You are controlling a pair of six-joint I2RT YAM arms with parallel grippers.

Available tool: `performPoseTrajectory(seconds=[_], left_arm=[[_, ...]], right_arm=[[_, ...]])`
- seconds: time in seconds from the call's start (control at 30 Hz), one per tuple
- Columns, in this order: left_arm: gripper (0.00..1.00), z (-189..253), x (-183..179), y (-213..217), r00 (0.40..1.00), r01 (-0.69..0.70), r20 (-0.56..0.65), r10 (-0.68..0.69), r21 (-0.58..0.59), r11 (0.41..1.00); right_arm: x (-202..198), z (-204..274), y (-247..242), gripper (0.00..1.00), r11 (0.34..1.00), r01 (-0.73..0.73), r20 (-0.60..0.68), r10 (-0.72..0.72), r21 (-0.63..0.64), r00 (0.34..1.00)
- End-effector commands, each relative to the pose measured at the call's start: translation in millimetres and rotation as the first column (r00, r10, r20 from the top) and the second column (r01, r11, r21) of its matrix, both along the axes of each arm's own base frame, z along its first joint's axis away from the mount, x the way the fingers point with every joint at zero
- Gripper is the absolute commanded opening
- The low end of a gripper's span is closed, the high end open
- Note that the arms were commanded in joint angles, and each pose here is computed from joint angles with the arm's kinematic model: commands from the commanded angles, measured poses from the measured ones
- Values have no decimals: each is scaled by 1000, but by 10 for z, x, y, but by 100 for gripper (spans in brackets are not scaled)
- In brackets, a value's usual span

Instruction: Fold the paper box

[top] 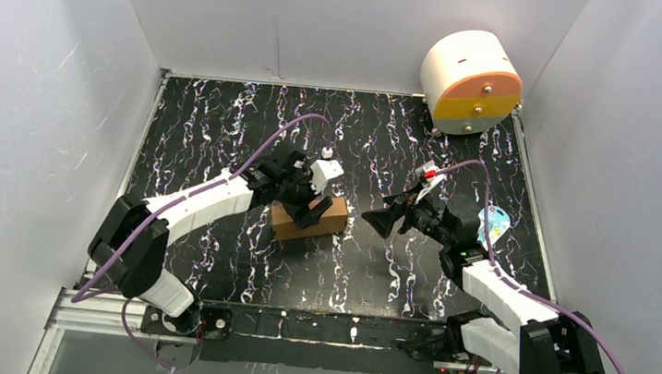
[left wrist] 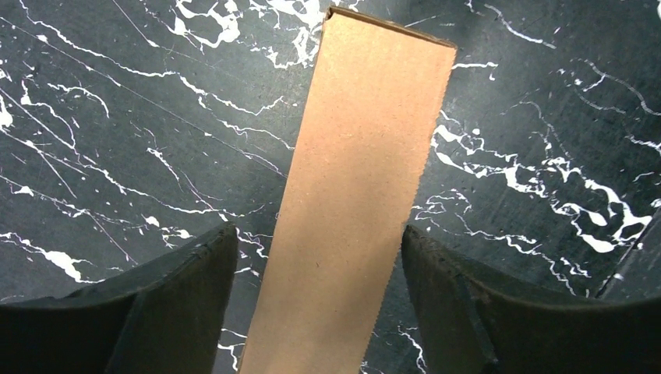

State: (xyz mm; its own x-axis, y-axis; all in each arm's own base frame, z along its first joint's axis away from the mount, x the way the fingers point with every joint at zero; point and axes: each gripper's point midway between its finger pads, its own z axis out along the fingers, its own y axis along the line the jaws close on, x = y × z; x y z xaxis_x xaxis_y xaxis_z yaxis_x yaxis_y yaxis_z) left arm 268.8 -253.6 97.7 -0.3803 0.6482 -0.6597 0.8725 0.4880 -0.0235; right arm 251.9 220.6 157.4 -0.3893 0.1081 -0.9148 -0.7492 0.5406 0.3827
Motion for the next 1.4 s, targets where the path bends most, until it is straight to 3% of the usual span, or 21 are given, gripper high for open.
performPoseTrajectory(seconds=[0.0, 0.2, 0.33, 0.43, 0.67, 0.8, 0.97, 1.03, 1.13, 1.37], left_arm=[[69, 102, 50, -98, 997, 70, 37, -70, -8, 997], [49, 180, 68, -158, 984, 127, 119, -129, 26, 992], [35, 288, 173, -179, 944, 156, 281, -171, 75, 985], [31, 361, 295, -186, 891, 172, 403, -211, 130, 976], [31, 437, 564, -252, 652, 222, 684, -327, 240, 945], [31, 268, 565, -248, 549, 249, 739, -390, 301, 921], [32, 127, 436, -247, 515, 270, 755, -406, 307, 913], [40, 60, 335, -248, 513, 285, 746, -424, 318, 904], [44, 8, 222, -227, 528, 289, 736, -423, 312, 905], [63, -15, 78, -150, 551, 268, 718, -425, 331, 905]], right_arm=[[65, 166, -6, 99, 1000, 14, 76, -16, 25, 997], [58, 170, -11, 99, 1000, 15, 80, -17, 25, 997], [50, 200, -16, 99, 999, 16, 91, -18, 29, 996], [40, 213, -32, 99, 999, 23, 101, -26, 31, 995], [10, 315, -110, 99, 997, 60, 162, -66, 42, 985], [6, 389, -218, 99, 992, 120, 206, -127, 46, 970], [-2, 467, -330, 98, 981, 181, 248, -192, 67, 949], [1, 476, -344, 99, 980, 189, 252, -200, 68, 947], [4, 471, -355, 99, 978, 196, 253, -206, 66, 945], [0, 539, -410, 99, 972, 224, 273, -235, 73, 933]])
